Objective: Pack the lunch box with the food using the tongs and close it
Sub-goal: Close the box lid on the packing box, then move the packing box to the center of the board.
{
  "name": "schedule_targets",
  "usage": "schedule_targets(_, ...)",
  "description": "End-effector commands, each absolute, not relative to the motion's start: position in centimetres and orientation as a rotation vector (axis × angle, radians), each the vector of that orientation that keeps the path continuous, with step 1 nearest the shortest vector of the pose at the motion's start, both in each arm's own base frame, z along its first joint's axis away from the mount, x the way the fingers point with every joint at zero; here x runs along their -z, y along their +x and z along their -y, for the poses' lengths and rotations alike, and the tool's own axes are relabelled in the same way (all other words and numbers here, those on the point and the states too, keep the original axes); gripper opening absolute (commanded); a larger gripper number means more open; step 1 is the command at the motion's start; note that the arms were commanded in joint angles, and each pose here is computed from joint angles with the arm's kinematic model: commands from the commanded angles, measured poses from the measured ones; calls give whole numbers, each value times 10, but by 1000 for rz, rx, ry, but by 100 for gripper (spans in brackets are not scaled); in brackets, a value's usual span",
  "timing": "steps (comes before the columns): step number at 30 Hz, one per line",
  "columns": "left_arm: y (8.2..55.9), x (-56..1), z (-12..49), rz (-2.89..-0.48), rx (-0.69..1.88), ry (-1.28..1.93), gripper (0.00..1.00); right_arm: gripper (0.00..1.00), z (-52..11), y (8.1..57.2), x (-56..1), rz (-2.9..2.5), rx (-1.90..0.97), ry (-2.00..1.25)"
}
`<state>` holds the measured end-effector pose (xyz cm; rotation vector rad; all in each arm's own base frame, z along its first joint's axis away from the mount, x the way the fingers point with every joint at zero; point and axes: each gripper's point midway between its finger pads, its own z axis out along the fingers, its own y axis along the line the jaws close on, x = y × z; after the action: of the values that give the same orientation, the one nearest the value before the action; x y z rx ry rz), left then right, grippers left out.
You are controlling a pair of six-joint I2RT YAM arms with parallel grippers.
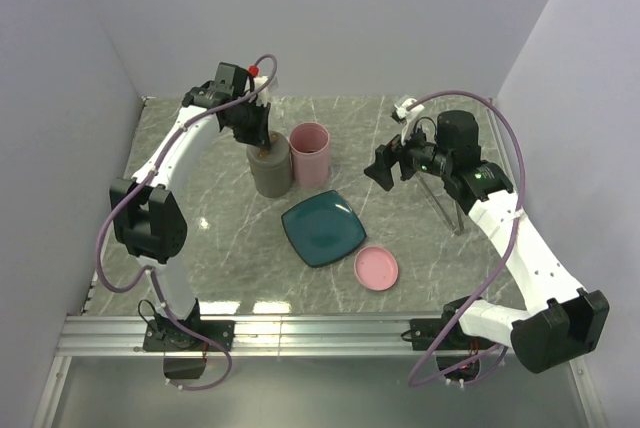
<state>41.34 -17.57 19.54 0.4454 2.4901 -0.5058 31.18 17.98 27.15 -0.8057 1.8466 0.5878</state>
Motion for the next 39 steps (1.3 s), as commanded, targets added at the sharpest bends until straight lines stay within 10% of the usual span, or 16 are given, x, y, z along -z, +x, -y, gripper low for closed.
schedule_targets(1,413,-188,177,-2508,560,422,0,100,-176,308,-280,-1810,-577,-813)
schedule_targets(39,374,-147,52,-2697,125,309,0,100,-175,304,-261,-1850,-592,-853)
